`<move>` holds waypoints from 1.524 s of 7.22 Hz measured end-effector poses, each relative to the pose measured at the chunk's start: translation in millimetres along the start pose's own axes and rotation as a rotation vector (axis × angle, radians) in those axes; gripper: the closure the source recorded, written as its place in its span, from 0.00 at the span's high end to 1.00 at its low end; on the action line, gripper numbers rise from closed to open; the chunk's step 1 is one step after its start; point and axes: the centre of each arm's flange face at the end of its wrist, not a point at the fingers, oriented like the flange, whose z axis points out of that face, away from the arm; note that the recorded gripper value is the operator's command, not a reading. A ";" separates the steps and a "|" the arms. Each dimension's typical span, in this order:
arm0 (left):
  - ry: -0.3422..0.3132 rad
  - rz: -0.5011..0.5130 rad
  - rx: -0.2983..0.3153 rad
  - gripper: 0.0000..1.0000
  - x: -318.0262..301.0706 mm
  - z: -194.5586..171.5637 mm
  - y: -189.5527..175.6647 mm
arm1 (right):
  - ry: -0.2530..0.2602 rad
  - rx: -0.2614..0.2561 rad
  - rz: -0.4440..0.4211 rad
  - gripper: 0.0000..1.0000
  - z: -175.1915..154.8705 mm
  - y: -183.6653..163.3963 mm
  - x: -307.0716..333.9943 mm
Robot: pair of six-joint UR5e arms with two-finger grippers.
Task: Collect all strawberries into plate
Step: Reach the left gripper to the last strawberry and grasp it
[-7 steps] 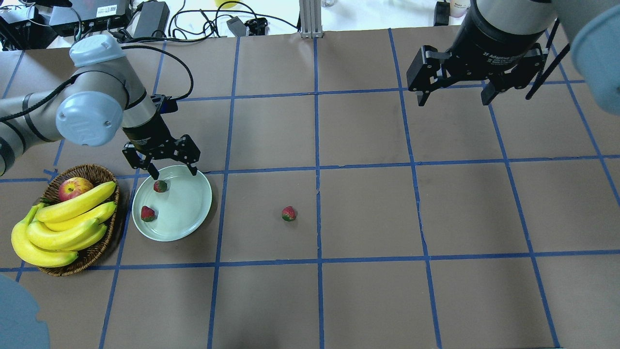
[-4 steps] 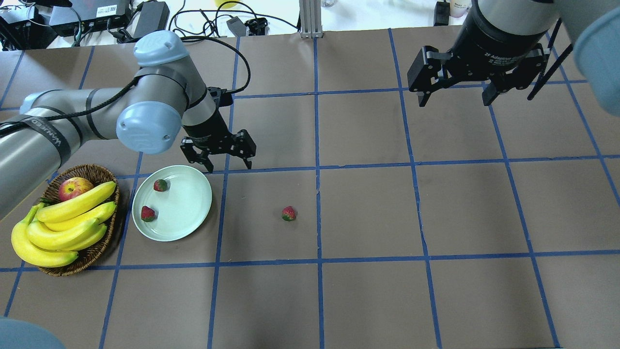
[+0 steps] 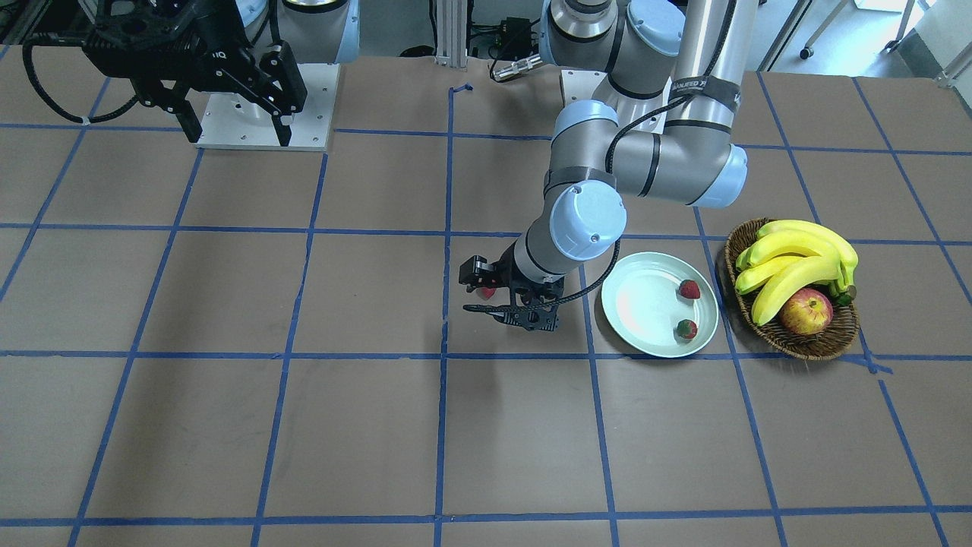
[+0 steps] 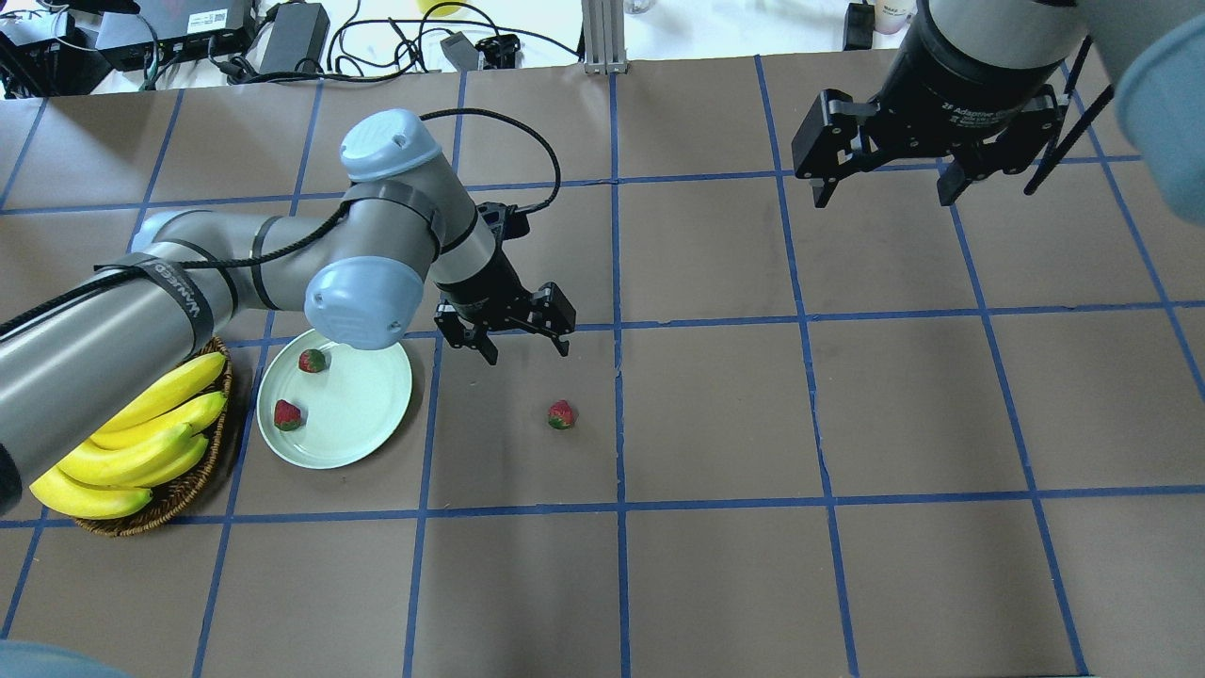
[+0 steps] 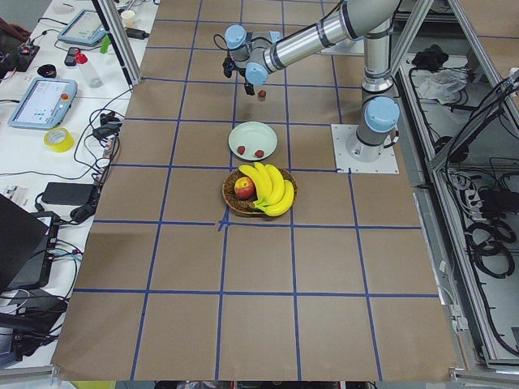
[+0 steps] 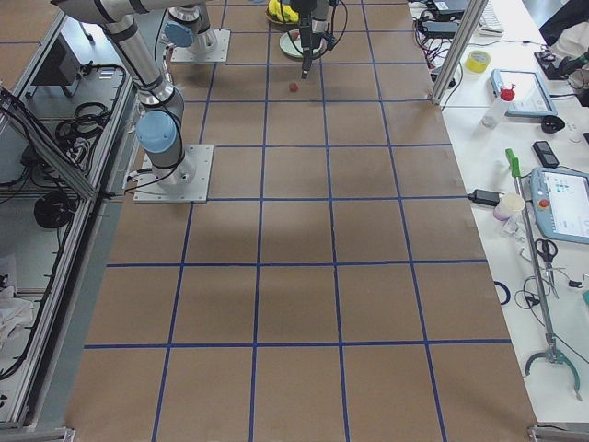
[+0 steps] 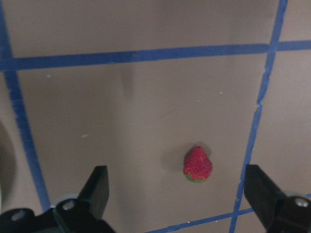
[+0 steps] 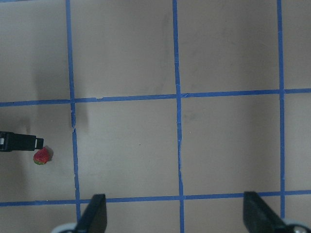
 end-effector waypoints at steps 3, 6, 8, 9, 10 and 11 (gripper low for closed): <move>-0.049 -0.012 -0.045 0.92 -1.6 31.3 10.7 | 0.001 0.001 0.001 1.00 -0.1 -0.1 0.1; -0.051 -0.044 -0.056 0.79 -0.5 38.0 11.4 | 0.000 0.000 0.000 1.00 -0.1 0.0 0.0; -0.056 -0.049 -0.068 0.45 -2.5 45.5 8.3 | 0.000 0.000 0.001 1.00 0.0 0.0 0.0; -0.057 -0.050 -0.073 0.06 -3.4 48.7 7.3 | 0.000 0.000 0.000 1.00 0.0 0.0 0.0; -0.056 -0.050 -0.073 0.00 -3.7 49.6 6.4 | 0.000 0.000 0.000 1.00 0.0 0.0 0.0; -0.055 -0.051 -0.069 0.00 -3.2 48.8 5.5 | 0.001 0.000 0.000 1.00 0.0 0.0 0.1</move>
